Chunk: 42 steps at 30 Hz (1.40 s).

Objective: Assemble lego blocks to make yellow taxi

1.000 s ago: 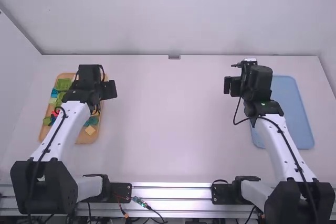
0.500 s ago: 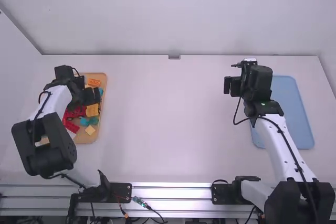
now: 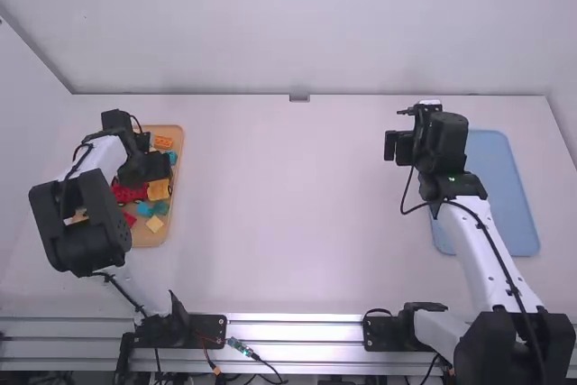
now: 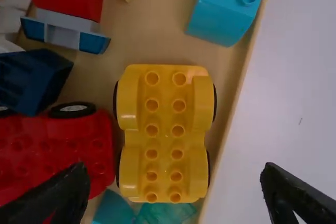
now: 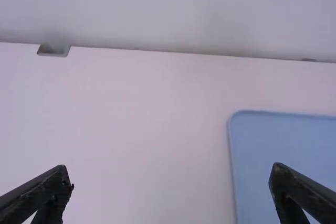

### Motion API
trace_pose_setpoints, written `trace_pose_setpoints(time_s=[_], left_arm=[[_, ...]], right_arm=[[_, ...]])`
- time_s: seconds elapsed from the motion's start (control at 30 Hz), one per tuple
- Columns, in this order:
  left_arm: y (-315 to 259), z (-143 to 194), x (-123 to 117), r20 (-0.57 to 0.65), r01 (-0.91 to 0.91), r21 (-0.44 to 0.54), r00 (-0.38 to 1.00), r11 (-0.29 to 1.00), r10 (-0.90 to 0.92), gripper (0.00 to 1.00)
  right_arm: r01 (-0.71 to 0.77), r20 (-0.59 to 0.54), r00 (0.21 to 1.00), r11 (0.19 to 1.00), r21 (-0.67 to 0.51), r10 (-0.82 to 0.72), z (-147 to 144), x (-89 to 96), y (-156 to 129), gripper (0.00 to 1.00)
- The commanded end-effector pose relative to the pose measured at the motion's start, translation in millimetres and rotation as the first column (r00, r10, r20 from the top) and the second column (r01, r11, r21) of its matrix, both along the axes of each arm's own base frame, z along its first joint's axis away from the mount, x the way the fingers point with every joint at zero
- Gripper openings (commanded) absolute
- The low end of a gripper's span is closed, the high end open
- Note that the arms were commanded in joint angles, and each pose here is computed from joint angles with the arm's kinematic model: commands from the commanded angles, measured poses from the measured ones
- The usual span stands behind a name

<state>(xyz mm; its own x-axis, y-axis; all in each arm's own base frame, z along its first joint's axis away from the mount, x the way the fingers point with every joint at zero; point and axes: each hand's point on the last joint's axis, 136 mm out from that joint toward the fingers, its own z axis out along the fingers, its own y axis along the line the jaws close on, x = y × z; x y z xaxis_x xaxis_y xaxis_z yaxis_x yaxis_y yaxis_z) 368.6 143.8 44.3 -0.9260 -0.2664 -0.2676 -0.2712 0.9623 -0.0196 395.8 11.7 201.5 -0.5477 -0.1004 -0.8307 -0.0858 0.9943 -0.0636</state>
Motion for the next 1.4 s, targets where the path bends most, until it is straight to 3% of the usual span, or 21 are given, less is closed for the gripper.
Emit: trace_pose_setpoints(time_s=[0.0, 0.53, 0.6, 0.97, 1.2, 1.3, 1.33, 1.37], left_arm=[[-1, -10, -9, -0.033, 0.016, 0.006, 0.999, 1.0, -0.016, 0.8], [-5, -42, -18, -0.013, 0.061, 0.032, 0.998, 0.998, -0.06, 0.79], [-4, -44, -16, 0.007, 0.053, 0.039, 0.999, 0.998, -0.053, 0.72], [-3, -50, -15, 0.031, 0.031, 0.044, 0.999, 0.999, -0.033, 0.67], [-3, -51, -15, 0.029, 0.025, 0.042, 0.999, 0.999, -0.026, 0.68], [8, -54, -21, 0.0, -0.04, 0.089, 0.999, 0.995, 0.041, 0.79], [8, -54, -22, -0.006, -0.037, 0.09, 0.999, 0.995, 0.038, 0.68], [8, -54, -22, -0.006, -0.031, 0.091, 0.999, 0.995, 0.032, 0.63]], right_arm=[[-0.003, 0.018, 1.0, 1.0, 0.0, 0.003, 7, 2.9, 2, 0.99], [-0.002, 0.018, 1.0, 1.0, 0.0, 0.002, 7, 2.9, 2, 0.99], [-0.002, 0.018, 1.0, 1.0, 0.0, 0.002, 7, 2.9, 2, 0.99], [-0.002, 0.017, 1.0, 1.0, -0.001, 0.002, 7, 2.9, 2, 0.99], [-0.002, 0.013, 1.0, 1.0, 0.0, 0.002, 6, 2.4, 2, 0.99], [-0.002, 0.011, 1.0, 1.0, 0.0, 0.002, 6, 2.1, 2, 0.99], [-0.002, 0.01, 1.0, 1.0, -0.001, 0.002, 6, 2.0, 2, 0.99], [-0.002, 0.01, 1.0, 1.0, 0.0, 0.002, 6, 2.0, 2, 0.99]])
